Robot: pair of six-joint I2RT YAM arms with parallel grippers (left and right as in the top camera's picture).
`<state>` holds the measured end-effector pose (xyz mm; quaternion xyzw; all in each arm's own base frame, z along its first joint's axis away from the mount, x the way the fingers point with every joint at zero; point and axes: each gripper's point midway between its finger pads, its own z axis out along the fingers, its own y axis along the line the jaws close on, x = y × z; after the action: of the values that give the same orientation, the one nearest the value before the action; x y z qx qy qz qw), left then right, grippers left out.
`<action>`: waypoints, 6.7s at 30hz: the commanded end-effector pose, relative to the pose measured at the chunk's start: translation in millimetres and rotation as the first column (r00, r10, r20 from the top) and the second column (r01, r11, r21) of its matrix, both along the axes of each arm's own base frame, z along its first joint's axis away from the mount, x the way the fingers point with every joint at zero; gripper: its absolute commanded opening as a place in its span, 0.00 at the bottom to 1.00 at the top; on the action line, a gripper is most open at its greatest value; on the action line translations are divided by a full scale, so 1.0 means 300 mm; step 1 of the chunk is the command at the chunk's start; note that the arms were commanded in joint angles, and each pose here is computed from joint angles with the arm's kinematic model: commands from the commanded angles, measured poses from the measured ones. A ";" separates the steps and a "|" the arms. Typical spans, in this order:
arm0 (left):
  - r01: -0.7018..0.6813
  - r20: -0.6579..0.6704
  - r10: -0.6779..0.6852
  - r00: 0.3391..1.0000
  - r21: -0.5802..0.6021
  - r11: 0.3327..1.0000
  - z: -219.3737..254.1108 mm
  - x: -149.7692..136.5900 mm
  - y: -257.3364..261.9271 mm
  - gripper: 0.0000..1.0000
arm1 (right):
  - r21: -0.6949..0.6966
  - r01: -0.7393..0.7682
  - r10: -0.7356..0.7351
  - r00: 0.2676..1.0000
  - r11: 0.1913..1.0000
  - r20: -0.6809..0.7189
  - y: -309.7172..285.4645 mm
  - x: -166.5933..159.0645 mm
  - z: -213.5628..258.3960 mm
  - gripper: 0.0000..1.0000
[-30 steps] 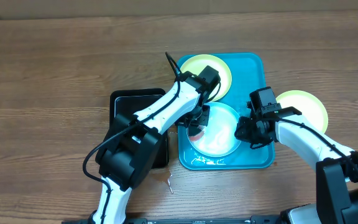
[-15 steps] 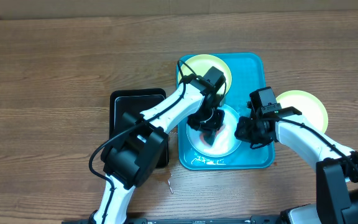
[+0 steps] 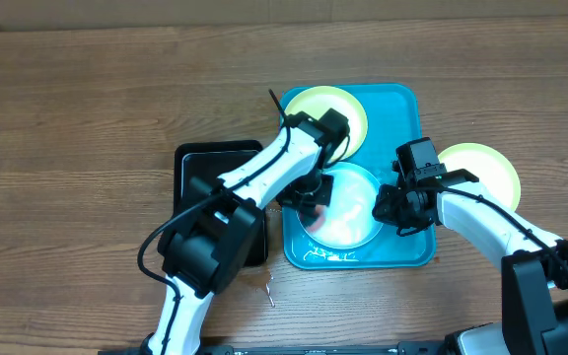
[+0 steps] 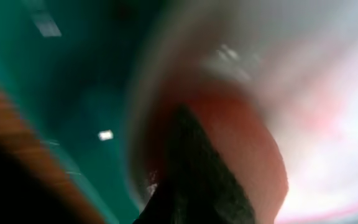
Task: Clean dirty plates on tray and stack at the side
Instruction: 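Scrub the white plate with the sponge in the left gripper, then return sponge to black tray with left gripper and release, then lift white plate with right gripper and tilt it over black tray, then carry white plate right and stack it on the yellow plate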
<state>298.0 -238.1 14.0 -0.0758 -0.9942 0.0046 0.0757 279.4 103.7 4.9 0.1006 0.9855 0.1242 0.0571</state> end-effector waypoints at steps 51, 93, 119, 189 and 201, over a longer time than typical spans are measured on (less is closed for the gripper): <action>-0.143 0.387 0.179 0.905 -0.119 0.982 0.613 0.137 0.222 0.04 | -0.052 0.010 -0.010 1.000 0.999 -0.003 -0.032 -0.006 -0.015 0.04; -0.537 0.377 0.522 0.765 -0.075 0.840 0.668 0.155 0.781 1.00 | -0.144 -0.199 0.226 0.952 0.969 0.205 0.109 0.137 0.482 0.04; -0.625 0.407 0.602 0.687 -0.091 0.775 0.713 0.148 0.934 1.00 | -0.660 -0.035 0.561 0.561 0.751 0.609 0.582 0.145 0.755 0.04; -0.625 0.407 0.602 0.687 -0.092 0.775 0.713 0.148 0.934 1.00 | -0.410 -0.058 0.349 0.641 0.910 0.684 0.647 0.141 0.716 0.04; -0.625 0.407 0.602 0.687 -0.092 0.775 0.713 0.148 0.934 1.00 | 0.292 0.048 -0.148 0.933 0.955 0.328 0.131 0.415 0.721 0.04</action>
<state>339.6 41.2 224.5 0.2716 -0.9529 -0.0137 -0.1345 399.7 172.1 186.0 0.0842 0.9505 0.1900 0.2308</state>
